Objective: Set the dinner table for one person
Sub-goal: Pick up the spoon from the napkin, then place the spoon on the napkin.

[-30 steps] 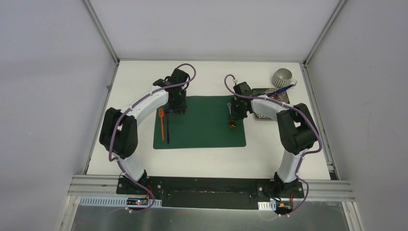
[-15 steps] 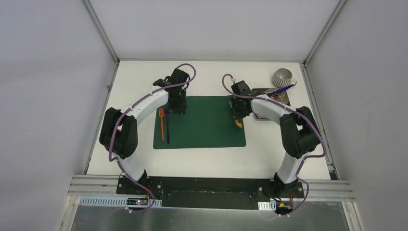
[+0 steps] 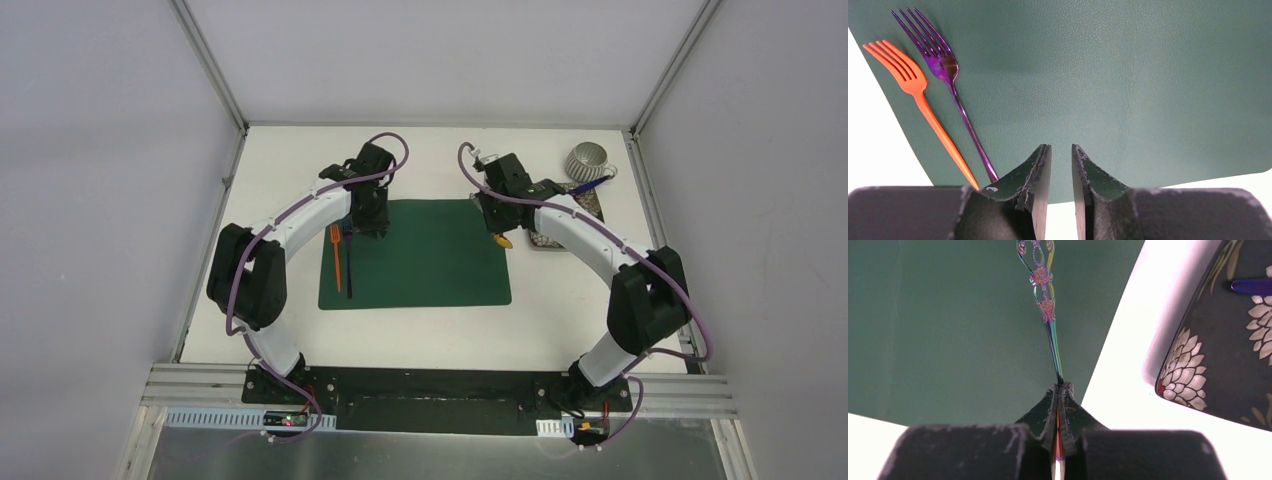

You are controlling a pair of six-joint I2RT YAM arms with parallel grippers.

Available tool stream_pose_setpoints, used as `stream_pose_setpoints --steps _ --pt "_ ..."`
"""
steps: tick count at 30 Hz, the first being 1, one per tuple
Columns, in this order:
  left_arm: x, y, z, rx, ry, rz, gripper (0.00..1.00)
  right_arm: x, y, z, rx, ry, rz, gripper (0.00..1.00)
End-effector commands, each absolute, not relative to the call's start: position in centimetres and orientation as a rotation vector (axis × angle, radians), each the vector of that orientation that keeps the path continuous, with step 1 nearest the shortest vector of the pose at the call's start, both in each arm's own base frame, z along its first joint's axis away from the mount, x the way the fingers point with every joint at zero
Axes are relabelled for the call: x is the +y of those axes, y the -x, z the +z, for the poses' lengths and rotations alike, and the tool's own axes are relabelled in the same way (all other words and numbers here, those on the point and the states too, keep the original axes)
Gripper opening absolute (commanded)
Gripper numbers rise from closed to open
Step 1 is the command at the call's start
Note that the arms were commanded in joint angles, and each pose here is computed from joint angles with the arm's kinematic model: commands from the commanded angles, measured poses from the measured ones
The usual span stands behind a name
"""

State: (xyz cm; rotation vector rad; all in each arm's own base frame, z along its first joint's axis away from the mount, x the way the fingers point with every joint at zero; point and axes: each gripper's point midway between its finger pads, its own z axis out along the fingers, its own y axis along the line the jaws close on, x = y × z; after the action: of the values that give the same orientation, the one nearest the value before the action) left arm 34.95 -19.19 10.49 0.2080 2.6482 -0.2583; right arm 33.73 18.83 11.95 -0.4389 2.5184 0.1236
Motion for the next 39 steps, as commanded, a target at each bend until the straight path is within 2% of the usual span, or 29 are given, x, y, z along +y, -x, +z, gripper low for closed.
stream_pose_setpoints --steps 1,10,17,23,31,32,33,35,36,37,38,39 --pt "-20.4 -35.4 12.9 2.58 -0.229 -0.309 0.23 19.4 -33.5 12.6 2.477 0.731 0.107 0.0" --pt "-20.0 -34.9 13.6 2.585 -0.254 -0.284 0.23 21.6 -31.7 9.9 2.403 1.188 0.244 0.0" --pt "-19.5 -34.7 13.5 2.591 -0.259 -0.256 0.23 23.0 -28.6 5.9 2.37 1.456 0.191 0.0" --pt "-19.4 -34.6 13.6 2.591 -0.253 -0.255 0.23 24.0 -26.2 4.2 2.362 1.543 0.205 0.0" --pt "-19.4 -34.7 13.7 2.586 -0.251 -0.251 0.23 23.4 -25.8 3.0 2.368 1.588 0.108 0.0" --pt "-19.4 -34.7 13.8 2.585 -0.251 -0.252 0.23 23.3 -26.0 2.9 2.373 1.585 0.091 0.04" --pt "-19.4 -34.7 13.7 2.586 -0.251 -0.252 0.23 23.3 -26.1 2.8 2.375 1.583 0.087 0.13" --pt "-19.3 -34.7 13.8 2.584 -0.252 -0.251 0.23 22.9 -26.6 3.0 2.376 1.563 0.03 0.31" --pt "-19.3 -34.7 13.8 2.582 -0.251 -0.249 0.23 22.8 -26.8 3.3 2.374 1.552 0.018 0.45" --pt "-19.3 -34.7 13.8 2.582 -0.251 -0.247 0.23 22.8 -27.0 3.6 2.366 1.539 0.008 0.52" --pt "-19.3 -34.7 13.8 2.582 -0.251 -0.248 0.23 22.7 -27.2 4.1 2.357 1.525 -0.004 0.54" --pt "-19.3 -34.7 13.7 2.584 -0.251 -0.248 0.23 22.7 -27.7 5.0 2.337 1.493 -0.023 0.59"
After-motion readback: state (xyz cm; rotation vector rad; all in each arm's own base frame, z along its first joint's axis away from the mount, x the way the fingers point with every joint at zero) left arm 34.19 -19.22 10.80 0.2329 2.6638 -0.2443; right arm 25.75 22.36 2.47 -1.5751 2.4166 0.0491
